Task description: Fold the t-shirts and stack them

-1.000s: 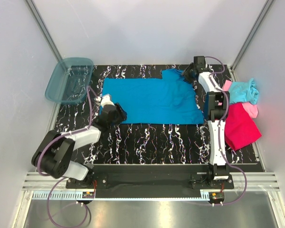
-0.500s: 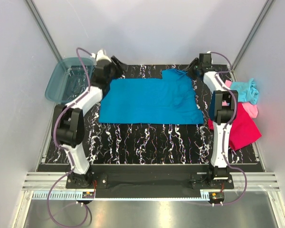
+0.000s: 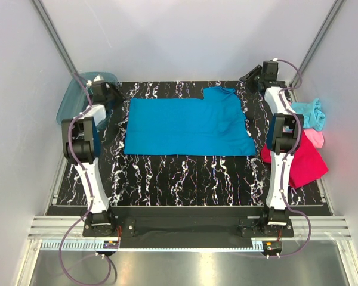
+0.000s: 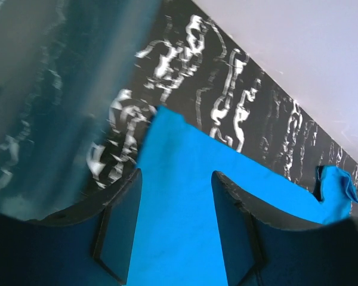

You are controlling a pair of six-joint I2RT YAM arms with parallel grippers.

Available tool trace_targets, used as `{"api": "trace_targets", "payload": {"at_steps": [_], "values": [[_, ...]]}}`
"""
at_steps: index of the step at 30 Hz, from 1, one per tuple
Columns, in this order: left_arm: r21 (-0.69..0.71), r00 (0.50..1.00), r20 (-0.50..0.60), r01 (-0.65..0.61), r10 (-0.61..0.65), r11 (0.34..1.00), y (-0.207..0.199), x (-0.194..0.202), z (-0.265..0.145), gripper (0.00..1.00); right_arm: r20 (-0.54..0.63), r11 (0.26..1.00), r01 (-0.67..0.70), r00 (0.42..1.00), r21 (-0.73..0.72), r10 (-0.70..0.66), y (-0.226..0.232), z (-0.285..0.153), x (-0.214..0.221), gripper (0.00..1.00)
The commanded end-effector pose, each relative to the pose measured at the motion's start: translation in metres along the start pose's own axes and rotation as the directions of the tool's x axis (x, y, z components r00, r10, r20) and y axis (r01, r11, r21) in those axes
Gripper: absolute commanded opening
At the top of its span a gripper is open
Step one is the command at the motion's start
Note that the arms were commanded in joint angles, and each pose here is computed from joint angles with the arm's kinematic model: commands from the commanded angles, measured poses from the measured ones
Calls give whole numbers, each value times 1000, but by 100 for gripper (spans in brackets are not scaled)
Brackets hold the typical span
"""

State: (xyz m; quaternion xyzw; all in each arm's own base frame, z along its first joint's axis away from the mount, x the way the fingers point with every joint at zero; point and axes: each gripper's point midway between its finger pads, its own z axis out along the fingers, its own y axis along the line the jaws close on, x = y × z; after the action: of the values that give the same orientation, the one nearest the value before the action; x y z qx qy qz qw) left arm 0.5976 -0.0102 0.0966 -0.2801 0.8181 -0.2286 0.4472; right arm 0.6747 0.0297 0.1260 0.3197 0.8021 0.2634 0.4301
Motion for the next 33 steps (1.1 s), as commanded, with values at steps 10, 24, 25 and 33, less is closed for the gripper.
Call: {"api": "trace_targets", "payload": {"at_steps": [10,24,25,33], "values": [[230,999,44,-26,16,973,-21,-45,15,54,-37,999,-8,999,-41,6,-15,34,10,50],[205,993,-105,-34,57,978,-23,6,47,54,-49,1000,-1,999,-28,0,-23,36,16,50],[194,992,-107,-44,66,980,-21,7,48,54,-43,1000,1,999,-29,-3,-21,33,14,50],[60,980,-168,-96,105,994,-8,13,48,54,-49,1000,-12,999,-27,11,-22,30,18,50]]}}
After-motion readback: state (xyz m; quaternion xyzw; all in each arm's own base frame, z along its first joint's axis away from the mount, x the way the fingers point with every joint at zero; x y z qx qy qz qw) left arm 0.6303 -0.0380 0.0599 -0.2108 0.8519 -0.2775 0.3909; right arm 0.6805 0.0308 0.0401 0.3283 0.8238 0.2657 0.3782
